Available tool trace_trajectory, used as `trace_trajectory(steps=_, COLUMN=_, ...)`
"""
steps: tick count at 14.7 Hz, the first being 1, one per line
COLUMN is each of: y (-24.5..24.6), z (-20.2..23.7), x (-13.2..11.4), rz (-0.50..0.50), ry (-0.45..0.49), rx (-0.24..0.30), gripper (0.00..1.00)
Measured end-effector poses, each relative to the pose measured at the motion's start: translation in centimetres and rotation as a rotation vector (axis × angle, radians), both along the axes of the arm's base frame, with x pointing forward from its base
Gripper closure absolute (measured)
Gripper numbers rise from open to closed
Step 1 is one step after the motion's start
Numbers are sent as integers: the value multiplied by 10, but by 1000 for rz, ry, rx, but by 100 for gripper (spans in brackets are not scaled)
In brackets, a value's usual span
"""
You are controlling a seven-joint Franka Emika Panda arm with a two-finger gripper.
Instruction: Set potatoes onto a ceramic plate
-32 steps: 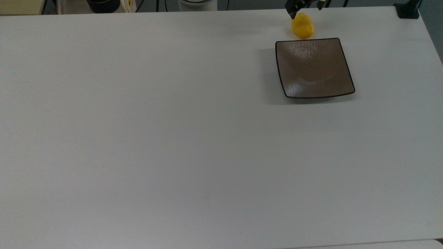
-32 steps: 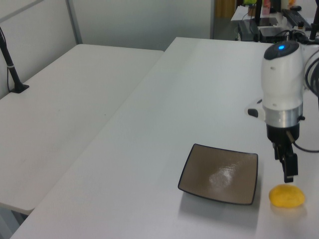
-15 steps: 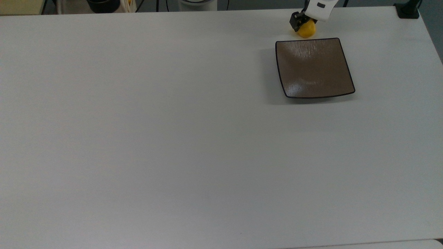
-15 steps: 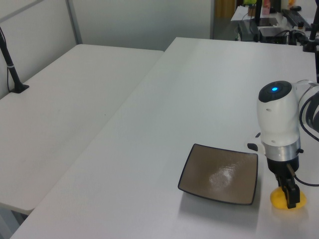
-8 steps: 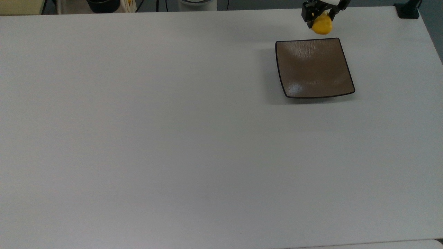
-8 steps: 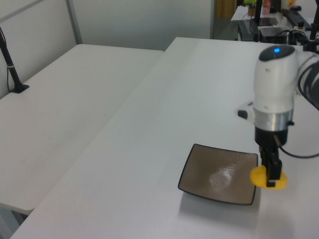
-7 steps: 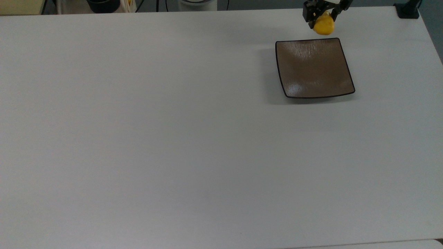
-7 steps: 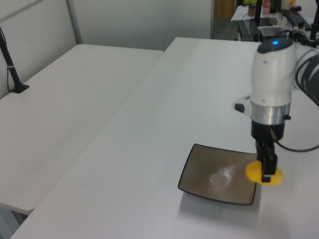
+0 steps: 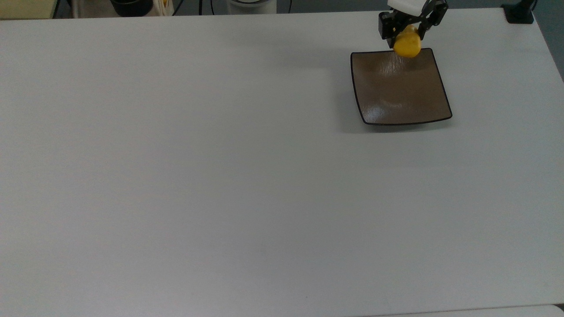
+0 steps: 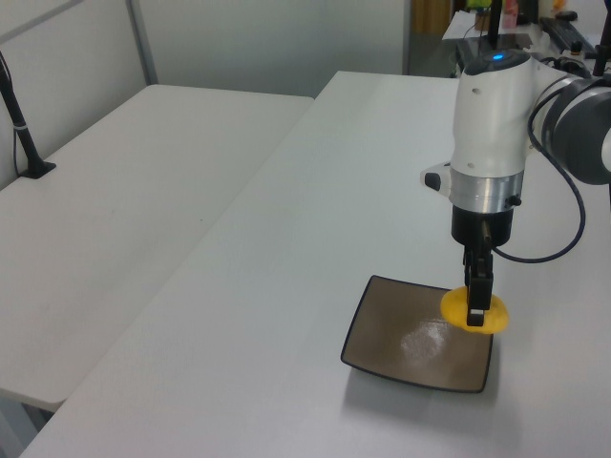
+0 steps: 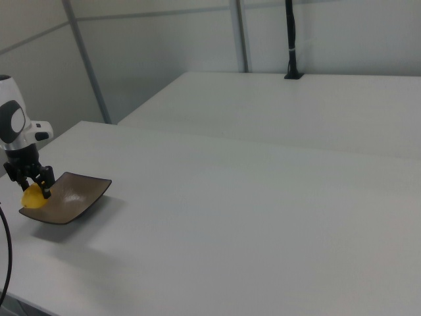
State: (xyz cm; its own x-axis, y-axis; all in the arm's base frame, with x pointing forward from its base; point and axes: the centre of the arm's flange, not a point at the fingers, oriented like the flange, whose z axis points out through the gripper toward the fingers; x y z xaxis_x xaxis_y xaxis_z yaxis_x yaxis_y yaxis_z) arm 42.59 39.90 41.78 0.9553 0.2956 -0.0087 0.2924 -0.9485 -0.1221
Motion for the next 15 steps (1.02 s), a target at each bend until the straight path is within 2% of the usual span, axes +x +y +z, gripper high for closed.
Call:
trace_trajectory(steps=4, y=-5, z=-18, x=12, rz=-9, ry=7, rx=-6, gripper=30)
trace_trajectory(steps=5, y=-6, z=-23, x=15, rz=-15, ry=11, rx=-4, gripper=26)
trace_trajectory(steps=6, y=-8, z=-24, x=17, rz=-19, ry=11, rx=-3, gripper=11)
trace_trajectory(steps=7, y=-8, z=-23, x=18, rz=-21, ry=9, rx=-1, gripper=2)
trace_trajectory(steps=8, y=-8, z=-21, x=19, rz=-21, ry=6, rx=1, gripper=0)
trace_trajectory(steps=10, y=-8, z=-13, x=23, rz=-26, ry=-7, rx=11, gripper=0)
trace_trajectory(steps=12, y=-20, z=4, x=39, rz=-59, ry=-34, rx=22, gripper=0)
trace_trajectory(steps=15, y=-67, z=46, x=66, rz=-123, ry=-33, rx=-40, gripper=0)
